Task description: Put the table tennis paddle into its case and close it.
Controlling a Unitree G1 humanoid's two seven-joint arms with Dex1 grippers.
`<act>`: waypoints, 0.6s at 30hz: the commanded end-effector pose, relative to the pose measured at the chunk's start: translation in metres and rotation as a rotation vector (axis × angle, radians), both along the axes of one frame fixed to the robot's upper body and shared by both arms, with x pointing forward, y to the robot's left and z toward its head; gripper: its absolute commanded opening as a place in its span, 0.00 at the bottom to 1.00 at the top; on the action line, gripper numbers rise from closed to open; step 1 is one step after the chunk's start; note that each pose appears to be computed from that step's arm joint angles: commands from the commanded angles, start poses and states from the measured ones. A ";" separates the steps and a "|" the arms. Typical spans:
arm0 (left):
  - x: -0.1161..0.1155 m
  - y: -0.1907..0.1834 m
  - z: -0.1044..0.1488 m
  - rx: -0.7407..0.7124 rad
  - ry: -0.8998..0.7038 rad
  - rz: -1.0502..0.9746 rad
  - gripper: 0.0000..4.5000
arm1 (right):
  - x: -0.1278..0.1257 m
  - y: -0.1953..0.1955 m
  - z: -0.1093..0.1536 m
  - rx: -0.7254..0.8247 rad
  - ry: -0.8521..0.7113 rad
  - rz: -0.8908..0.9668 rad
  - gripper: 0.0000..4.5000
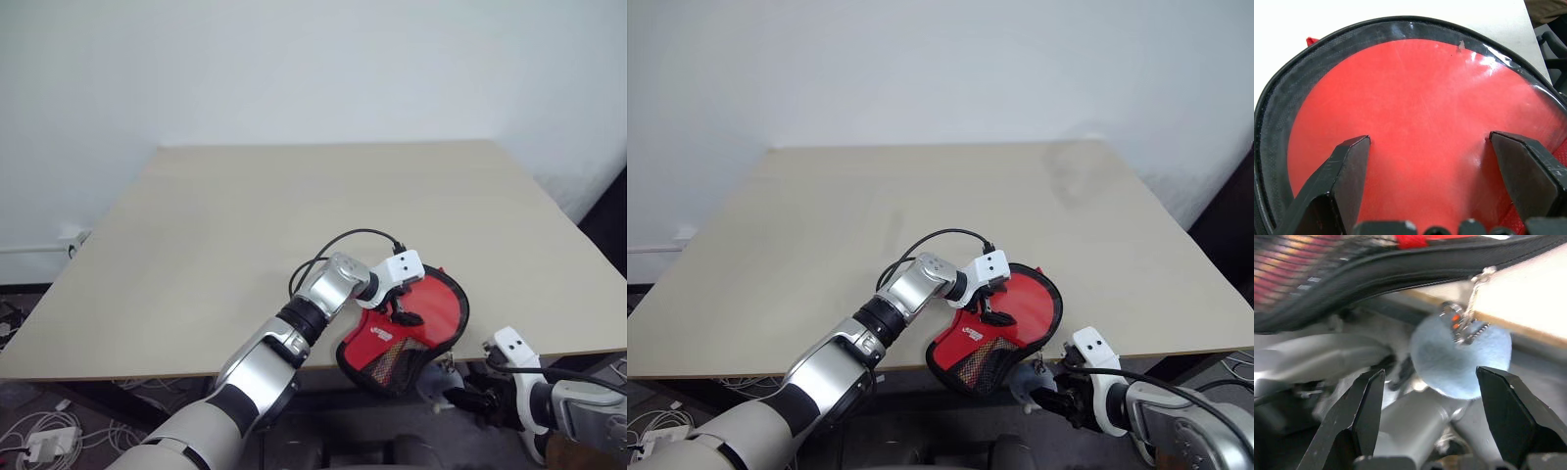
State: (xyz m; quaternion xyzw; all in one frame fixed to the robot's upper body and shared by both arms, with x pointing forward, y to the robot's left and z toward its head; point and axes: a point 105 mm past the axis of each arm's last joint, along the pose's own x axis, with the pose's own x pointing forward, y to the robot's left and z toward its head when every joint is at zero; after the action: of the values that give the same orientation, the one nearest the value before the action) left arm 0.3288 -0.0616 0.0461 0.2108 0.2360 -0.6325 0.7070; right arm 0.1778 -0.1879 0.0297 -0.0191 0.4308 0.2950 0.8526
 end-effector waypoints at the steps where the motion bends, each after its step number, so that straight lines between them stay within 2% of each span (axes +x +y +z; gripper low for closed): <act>1: -0.001 0.028 -0.036 0.145 0.054 0.064 0.92 | 0.007 0.000 0.001 -0.012 -0.065 -0.012 0.80; 4: -0.001 0.029 -0.036 0.147 0.055 0.064 0.92 | 0.004 -0.001 -0.009 0.000 -0.019 -0.045 0.99; 10: -0.001 0.028 -0.037 0.148 0.057 0.061 0.92 | 0.012 0.002 -0.021 0.031 0.004 -0.093 0.99; 16: 0.000 0.027 -0.035 0.145 0.050 0.059 0.92 | 0.031 0.004 -0.039 -0.033 -0.043 -0.110 0.99; 18: 0.000 0.028 -0.035 0.145 0.047 0.060 0.92 | 0.030 0.005 -0.046 -0.046 -0.025 -0.102 0.99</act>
State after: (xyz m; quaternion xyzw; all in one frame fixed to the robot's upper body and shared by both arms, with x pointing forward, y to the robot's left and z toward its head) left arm 0.3292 -0.0611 0.0467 0.2123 0.2339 -0.6331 0.7067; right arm 0.2017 -0.1830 -0.0200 -0.0067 0.4418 0.2414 0.8640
